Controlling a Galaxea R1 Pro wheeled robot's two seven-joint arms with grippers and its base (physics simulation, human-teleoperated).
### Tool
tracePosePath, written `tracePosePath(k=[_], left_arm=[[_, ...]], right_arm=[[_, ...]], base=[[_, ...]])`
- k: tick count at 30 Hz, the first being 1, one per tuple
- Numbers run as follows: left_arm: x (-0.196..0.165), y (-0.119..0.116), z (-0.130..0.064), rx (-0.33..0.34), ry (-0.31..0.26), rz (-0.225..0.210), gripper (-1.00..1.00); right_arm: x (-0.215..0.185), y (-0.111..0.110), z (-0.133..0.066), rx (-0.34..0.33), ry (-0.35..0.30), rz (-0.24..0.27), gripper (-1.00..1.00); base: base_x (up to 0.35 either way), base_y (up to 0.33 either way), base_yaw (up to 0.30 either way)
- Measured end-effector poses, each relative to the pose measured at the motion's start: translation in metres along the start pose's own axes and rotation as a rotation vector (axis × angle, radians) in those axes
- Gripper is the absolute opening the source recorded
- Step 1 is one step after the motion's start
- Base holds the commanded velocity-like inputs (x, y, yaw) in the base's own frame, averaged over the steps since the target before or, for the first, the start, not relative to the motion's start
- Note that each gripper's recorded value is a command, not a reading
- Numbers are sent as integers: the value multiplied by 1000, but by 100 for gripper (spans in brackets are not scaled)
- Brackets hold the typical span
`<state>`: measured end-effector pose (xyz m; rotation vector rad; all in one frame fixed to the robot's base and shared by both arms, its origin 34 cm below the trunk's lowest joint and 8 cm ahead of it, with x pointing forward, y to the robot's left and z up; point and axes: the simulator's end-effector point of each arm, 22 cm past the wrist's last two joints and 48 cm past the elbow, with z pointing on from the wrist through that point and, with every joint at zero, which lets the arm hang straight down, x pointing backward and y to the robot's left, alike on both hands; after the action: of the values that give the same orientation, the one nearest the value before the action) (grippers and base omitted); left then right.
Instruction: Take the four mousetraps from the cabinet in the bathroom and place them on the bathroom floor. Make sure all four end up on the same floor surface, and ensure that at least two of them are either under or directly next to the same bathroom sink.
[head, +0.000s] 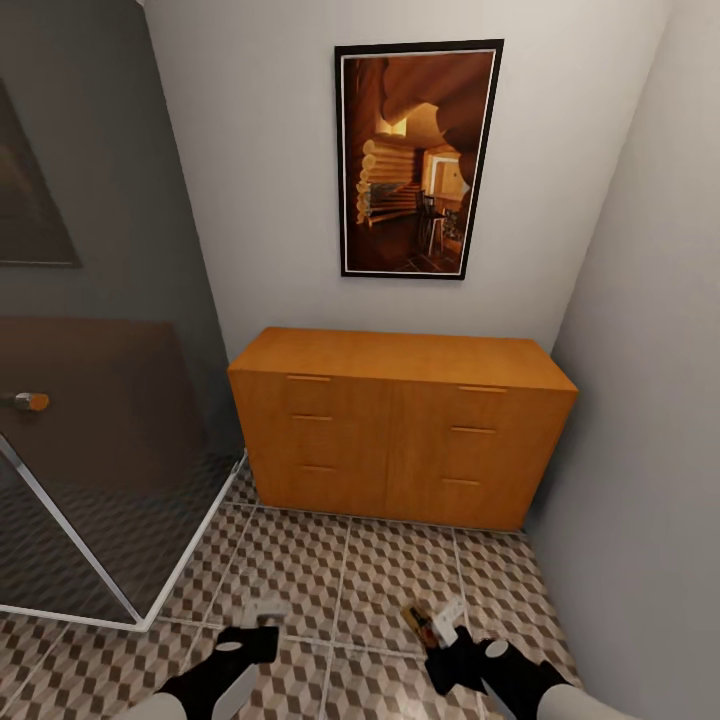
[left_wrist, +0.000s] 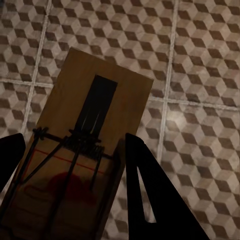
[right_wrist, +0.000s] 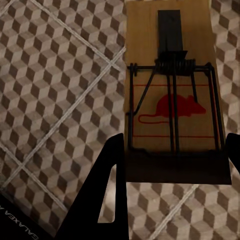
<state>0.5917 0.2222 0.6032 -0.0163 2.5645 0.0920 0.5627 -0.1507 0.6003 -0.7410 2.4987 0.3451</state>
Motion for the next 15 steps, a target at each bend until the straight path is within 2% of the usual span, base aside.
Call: tracePosePath(k=[9,11,12,15], left_arm=[[25,-1,0,31,36,3,-100],[29,3,0,24,34,3,-100],[37,15,1,0,25,-1,-100],[53,24,0,-17,44,1,-100]], right_arm=[[10,11,1,-2,-34,1,-100],[19,14,2,4,-25,7,-100],[40,19,2,11,1,15,-100],[49,24,1,16,-7,19,-100]], base=[[0,0,0],[0,0,0],[0,0,0],[0,0,0]])
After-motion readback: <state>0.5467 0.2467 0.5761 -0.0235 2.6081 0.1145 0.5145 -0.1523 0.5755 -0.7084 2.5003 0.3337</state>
